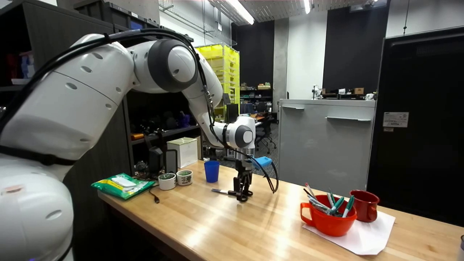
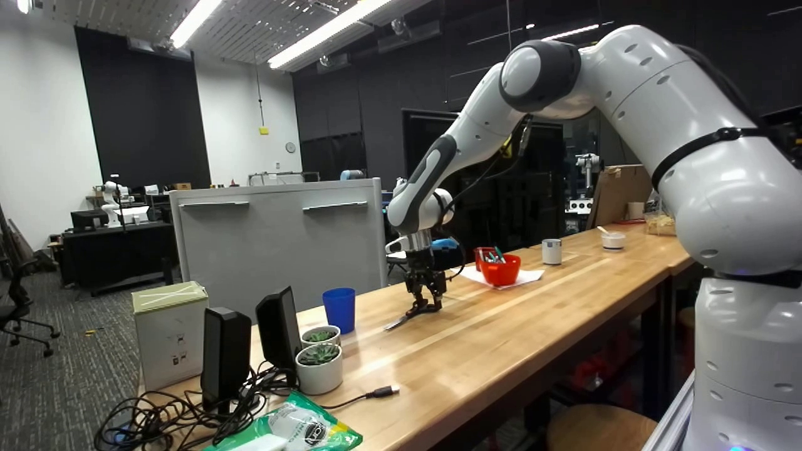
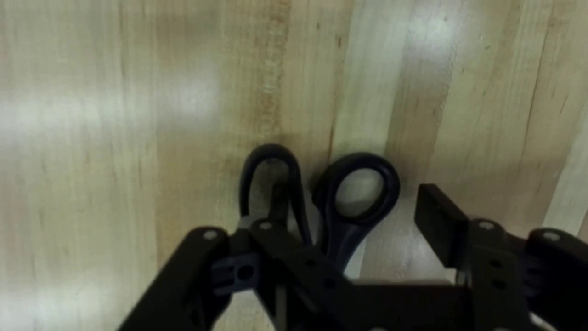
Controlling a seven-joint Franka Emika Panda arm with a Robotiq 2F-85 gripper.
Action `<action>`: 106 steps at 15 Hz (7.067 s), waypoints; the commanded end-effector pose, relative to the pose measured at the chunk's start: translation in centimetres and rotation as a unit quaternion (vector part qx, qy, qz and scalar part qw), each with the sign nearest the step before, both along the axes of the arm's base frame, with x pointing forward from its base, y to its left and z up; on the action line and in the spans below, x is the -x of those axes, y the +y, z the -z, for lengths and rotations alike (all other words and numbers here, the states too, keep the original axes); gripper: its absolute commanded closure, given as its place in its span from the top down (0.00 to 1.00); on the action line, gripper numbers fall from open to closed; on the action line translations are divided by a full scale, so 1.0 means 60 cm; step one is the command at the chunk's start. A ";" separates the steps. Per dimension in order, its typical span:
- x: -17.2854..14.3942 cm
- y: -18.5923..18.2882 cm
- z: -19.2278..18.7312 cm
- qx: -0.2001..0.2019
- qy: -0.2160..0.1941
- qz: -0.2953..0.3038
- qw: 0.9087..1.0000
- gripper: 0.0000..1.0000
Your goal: Open and close the scissors.
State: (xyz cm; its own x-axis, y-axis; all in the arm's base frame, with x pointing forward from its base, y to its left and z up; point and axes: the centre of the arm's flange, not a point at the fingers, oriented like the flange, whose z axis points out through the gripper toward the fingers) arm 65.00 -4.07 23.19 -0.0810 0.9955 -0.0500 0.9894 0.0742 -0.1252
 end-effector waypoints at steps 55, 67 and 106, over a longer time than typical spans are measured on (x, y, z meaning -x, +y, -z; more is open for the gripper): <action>0.034 -0.034 0.087 -0.046 -0.017 -0.007 0.999 1.00; 0.023 -0.033 0.073 -0.044 -0.045 -0.023 0.998 0.22; 0.012 -0.030 0.079 -0.040 -0.043 -0.033 0.998 0.28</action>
